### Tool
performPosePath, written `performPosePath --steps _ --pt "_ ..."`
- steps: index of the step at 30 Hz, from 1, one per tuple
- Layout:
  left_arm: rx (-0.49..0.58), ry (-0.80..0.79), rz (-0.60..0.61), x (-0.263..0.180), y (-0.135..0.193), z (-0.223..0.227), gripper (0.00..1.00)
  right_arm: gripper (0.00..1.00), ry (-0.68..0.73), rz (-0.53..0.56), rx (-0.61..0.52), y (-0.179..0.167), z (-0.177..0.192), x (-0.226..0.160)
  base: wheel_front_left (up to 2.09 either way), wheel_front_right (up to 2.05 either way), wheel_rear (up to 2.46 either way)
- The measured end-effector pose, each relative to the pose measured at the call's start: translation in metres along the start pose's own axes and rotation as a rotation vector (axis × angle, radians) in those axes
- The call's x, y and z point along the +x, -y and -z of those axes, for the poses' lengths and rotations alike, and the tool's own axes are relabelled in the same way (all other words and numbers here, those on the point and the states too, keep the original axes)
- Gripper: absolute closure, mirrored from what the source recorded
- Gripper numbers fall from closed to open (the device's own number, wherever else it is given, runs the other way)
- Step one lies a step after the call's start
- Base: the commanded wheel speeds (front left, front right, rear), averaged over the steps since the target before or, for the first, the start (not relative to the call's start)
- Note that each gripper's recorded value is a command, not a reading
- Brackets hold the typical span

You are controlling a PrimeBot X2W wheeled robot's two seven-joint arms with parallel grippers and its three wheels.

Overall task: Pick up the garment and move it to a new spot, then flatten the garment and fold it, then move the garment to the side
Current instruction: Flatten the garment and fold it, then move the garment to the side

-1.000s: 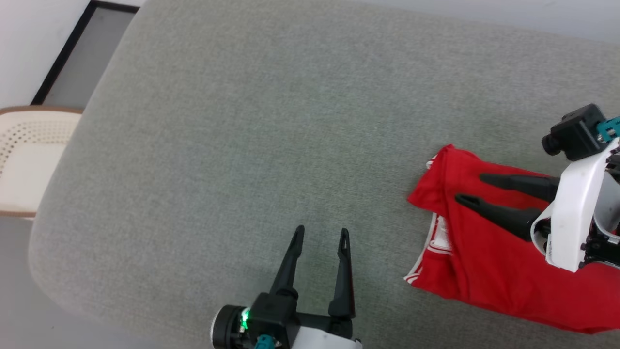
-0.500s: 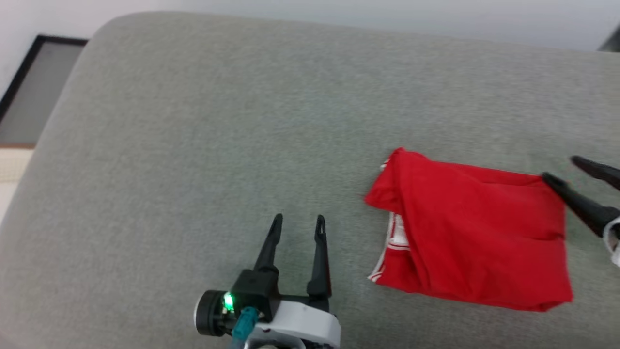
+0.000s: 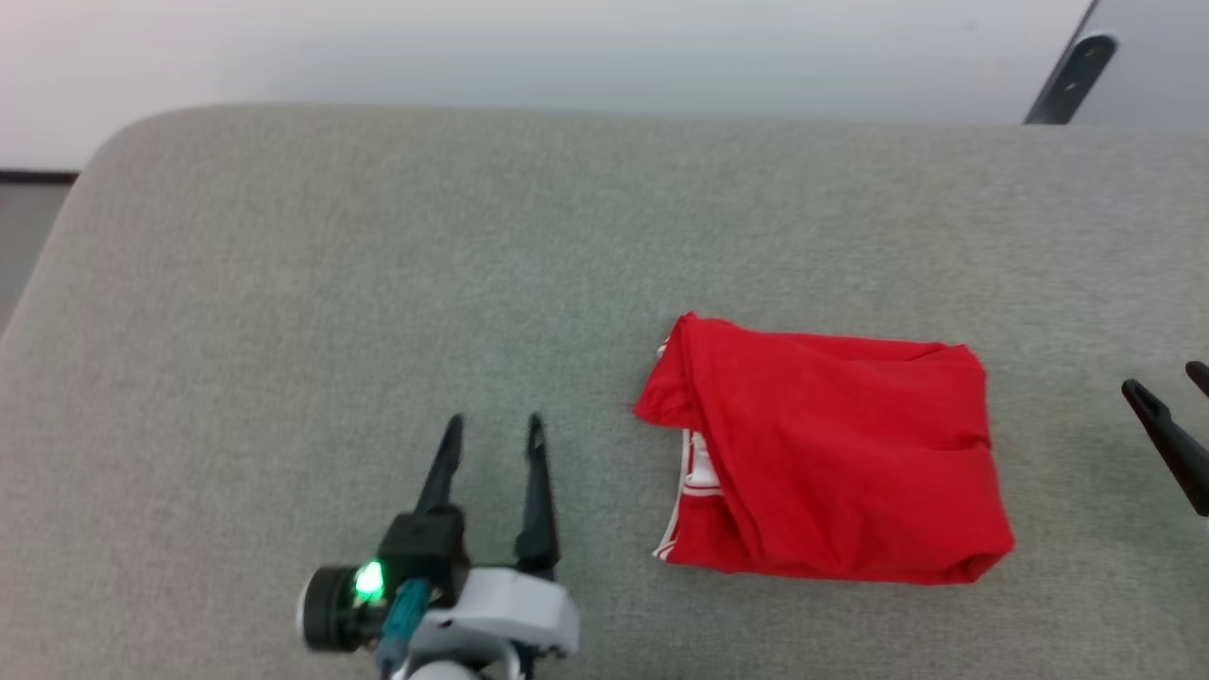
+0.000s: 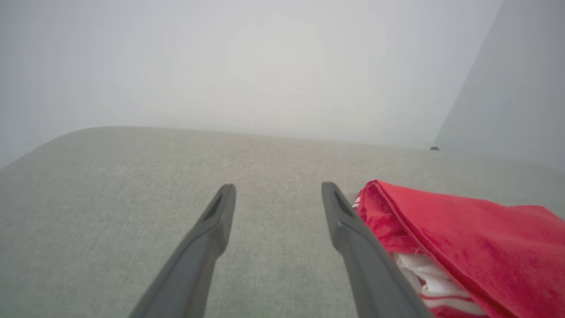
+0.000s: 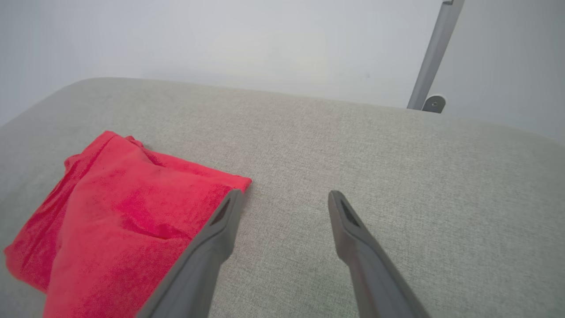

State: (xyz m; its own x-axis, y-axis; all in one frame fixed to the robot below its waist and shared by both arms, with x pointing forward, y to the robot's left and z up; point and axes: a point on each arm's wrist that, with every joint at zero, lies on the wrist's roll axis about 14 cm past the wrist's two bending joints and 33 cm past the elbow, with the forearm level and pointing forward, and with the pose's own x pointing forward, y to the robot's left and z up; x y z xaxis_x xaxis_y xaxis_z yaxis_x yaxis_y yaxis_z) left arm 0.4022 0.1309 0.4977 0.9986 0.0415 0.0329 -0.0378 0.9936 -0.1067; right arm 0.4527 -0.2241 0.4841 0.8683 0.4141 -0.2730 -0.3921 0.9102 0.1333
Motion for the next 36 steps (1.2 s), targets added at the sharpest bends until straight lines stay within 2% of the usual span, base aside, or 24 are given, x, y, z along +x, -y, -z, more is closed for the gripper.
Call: performPosePath --steps 6,24,36 --pt "0.012 -0.016 0.006 -0.019 -0.009 0.004 0.00 0.00 0.135 0.058 0.021 0.000 -0.021 -0.022 0.00 0.00 0.00" --pt "0.021 0.057 0.037 -0.078 -0.019 -0.024 0.00 0.00 0.277 0.204 0.119 -0.018 0.002 -0.118 0.00 0.00 0.00" --pt "0.010 0.074 0.038 -0.099 -0.021 -0.033 0.00 0.00 0.364 0.254 0.173 -0.035 -0.007 -0.142 0.00 0.00 0.00"
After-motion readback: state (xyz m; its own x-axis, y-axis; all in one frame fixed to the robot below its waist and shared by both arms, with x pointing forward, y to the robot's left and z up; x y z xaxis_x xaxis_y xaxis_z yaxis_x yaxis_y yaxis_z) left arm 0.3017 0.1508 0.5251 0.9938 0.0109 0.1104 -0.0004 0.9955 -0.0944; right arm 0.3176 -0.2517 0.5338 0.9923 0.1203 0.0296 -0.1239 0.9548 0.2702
